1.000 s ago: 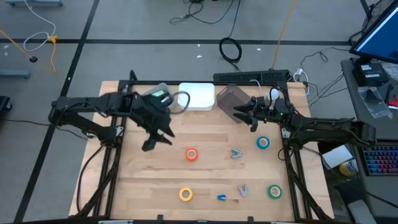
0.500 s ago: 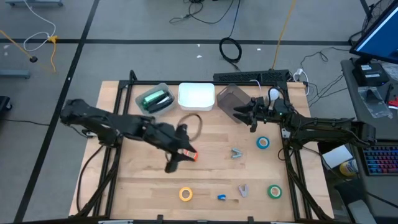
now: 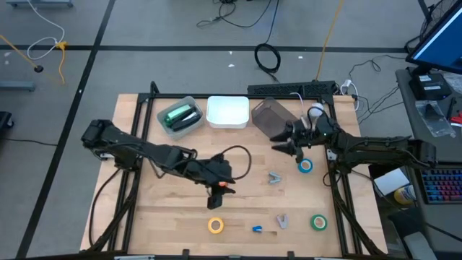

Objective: Pick and place Stapler, Stapler remover, tape
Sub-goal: Put the blue stapler into the gray bin

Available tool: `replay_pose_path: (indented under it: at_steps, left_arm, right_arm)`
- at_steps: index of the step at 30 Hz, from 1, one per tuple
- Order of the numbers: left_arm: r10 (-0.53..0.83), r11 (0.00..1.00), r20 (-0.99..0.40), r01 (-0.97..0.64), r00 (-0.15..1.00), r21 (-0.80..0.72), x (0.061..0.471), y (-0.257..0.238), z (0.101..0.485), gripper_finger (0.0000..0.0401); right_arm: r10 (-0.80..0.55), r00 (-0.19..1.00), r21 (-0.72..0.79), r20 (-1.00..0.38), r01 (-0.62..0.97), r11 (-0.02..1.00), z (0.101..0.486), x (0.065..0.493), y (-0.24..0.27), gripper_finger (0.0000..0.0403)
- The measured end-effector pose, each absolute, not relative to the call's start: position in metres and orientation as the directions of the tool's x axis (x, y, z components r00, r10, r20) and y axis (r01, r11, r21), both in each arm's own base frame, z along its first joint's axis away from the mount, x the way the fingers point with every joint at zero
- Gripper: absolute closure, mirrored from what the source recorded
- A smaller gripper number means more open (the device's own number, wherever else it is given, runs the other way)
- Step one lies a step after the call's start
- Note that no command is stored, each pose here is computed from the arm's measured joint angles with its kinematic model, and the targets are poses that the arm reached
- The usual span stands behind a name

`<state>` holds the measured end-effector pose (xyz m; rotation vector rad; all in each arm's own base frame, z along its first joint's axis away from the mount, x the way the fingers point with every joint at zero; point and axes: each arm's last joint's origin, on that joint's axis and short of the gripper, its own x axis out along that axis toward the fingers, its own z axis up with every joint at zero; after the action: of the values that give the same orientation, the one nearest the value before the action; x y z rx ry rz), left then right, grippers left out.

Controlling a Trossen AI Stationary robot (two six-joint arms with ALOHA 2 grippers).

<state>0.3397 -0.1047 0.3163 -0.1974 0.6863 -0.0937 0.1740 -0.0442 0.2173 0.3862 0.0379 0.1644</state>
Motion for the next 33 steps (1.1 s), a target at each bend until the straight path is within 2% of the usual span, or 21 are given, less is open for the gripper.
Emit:
replay_pose_path:
  at_steps: [5, 9, 16, 20, 33]
  left_arm:
    - [-0.048, 0.973, -0.580, -0.094, 0.813, -0.212, 0.311, -0.100, 0.322, 0.0254]
    - [-0.063, 0.958, -0.489, -0.085, 0.870, -0.274, 0.282, -0.099, 0.319, 0.0254]
    - [-0.058, 0.946, -0.387, -0.073, 0.920, -0.315, 0.234, -0.091, 0.299, 0.0254]
    - [-0.052, 0.941, -0.382, -0.082, 0.922, -0.328, 0.210, -0.085, 0.287, 0.0254]
    - [-0.088, 0.933, -0.372, -0.054, 0.924, -0.356, 0.165, -0.073, 0.256, 0.0254]
  right_arm:
    - [0.290, 0.956, 0.282, 0.051, -0.292, 0.914, 0.228, 0.178, -0.018, 0.0222]
    - [0.344, 0.938, 0.225, 0.049, -0.346, 0.911, 0.238, 0.183, 0.006, 0.0222]
    - [0.342, 0.909, 0.138, -0.239, -0.317, 0.939, 0.258, 0.191, 0.046, 0.0222]
    - [0.335, 0.868, 0.107, -0.366, -0.319, 0.942, 0.265, 0.196, 0.070, 0.0222]
    - [0.409, 0.711, 0.118, -0.572, -0.423, 0.899, 0.257, 0.245, 0.150, 0.0222]
